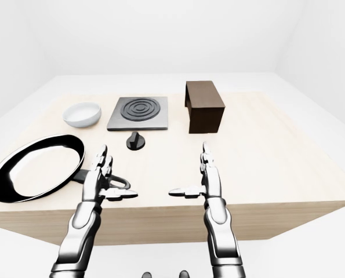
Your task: Turn on the stove.
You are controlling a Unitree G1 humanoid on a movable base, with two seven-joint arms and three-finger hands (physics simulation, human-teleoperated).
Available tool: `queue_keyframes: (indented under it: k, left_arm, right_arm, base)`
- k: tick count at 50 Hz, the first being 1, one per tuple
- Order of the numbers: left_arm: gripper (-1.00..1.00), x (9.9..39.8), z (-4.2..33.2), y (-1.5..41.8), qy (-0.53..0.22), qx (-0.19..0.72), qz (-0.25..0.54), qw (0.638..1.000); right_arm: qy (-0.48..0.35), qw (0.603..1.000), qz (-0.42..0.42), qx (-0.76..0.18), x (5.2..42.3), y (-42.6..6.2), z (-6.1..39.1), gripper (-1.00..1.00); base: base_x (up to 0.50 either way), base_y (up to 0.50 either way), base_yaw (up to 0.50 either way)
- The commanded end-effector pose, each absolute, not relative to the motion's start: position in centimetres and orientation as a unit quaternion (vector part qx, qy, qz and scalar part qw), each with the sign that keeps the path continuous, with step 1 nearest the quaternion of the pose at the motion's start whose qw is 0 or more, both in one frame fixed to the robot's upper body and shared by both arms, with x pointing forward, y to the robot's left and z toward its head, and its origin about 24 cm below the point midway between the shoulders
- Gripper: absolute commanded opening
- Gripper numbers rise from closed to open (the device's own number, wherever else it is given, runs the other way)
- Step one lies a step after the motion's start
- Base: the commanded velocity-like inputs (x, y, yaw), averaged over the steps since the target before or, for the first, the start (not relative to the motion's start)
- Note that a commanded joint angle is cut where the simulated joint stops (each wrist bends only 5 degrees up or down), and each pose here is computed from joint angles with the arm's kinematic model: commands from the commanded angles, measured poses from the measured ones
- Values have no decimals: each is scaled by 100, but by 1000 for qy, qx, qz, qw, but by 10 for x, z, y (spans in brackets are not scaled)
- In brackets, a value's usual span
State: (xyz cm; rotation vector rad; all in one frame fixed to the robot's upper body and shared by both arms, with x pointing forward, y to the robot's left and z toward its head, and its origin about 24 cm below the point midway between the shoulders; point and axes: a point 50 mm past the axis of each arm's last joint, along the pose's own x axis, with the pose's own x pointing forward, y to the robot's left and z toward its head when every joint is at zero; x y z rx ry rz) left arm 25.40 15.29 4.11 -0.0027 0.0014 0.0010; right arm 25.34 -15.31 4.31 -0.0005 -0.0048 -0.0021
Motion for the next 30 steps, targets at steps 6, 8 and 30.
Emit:
queue_keyframes:
  k: [6, 8, 30]
  left_arm:
    - [100, 255, 42, 162, 1, -4, 6, 1000]
    - [100, 255, 42, 161, 1, -4, 5, 1000]
    - [100, 259, 43, 165, 0, -1, 17, 1000]
  right_arm:
    - [-12, 1000, -10, -4, 253, -162, 51, 100]
    - [-15, 1000, -12, -4, 251, -163, 54, 100]
    - [-265, 931, -250, -21, 179, -262, 174, 100]
  base:
    - [0, 0, 0]
    - [0, 0, 0]
    - [0, 0, 0]
